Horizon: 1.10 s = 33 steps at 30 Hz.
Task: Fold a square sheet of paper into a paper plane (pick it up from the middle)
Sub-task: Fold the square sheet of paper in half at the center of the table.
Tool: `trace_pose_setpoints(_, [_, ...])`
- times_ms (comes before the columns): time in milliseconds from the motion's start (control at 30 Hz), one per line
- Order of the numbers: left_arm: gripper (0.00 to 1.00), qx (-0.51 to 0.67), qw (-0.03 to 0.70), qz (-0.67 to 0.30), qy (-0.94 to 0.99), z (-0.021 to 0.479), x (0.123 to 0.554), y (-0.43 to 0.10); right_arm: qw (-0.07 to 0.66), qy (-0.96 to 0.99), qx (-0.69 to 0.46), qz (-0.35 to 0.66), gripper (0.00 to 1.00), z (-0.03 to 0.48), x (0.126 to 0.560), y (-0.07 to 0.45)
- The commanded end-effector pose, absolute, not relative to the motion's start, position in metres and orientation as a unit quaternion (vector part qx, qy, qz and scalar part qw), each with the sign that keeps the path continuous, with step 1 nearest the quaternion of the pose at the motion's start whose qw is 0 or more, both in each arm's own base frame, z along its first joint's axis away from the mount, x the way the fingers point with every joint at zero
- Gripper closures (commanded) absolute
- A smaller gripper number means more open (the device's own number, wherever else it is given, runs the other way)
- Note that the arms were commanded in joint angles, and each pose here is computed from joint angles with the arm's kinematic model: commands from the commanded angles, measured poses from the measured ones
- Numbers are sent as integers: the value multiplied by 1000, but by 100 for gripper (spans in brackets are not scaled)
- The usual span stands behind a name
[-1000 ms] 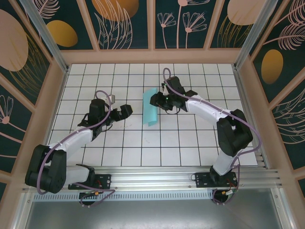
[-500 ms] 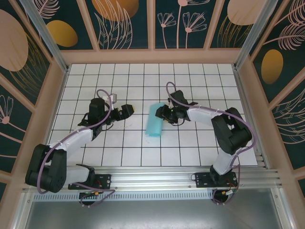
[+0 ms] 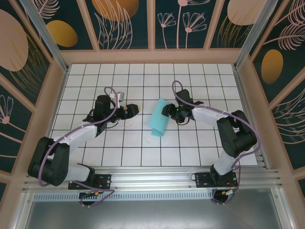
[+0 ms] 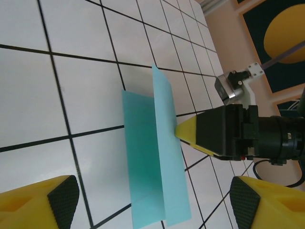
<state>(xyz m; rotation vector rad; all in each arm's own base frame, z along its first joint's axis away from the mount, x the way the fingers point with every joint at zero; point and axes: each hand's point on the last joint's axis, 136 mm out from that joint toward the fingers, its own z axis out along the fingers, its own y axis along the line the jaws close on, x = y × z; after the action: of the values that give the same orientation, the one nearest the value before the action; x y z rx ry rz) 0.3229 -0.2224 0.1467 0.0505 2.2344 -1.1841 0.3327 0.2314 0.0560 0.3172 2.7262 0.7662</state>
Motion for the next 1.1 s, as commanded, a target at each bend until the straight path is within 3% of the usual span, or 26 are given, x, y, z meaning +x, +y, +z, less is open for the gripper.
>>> trace_pose_setpoints(0, [18,45,299,-449,841,150,323,-238,135,958,115,226,38,43,322,216])
trace_pose_setpoints(233, [24,55,287,-449,844,145,324,-250,123,963,100,219,40,37,315,216])
trace_pose_setpoints(1067, [23,56,280,-447,848,139,324,-252,95,969,143,177,34,4,309,215])
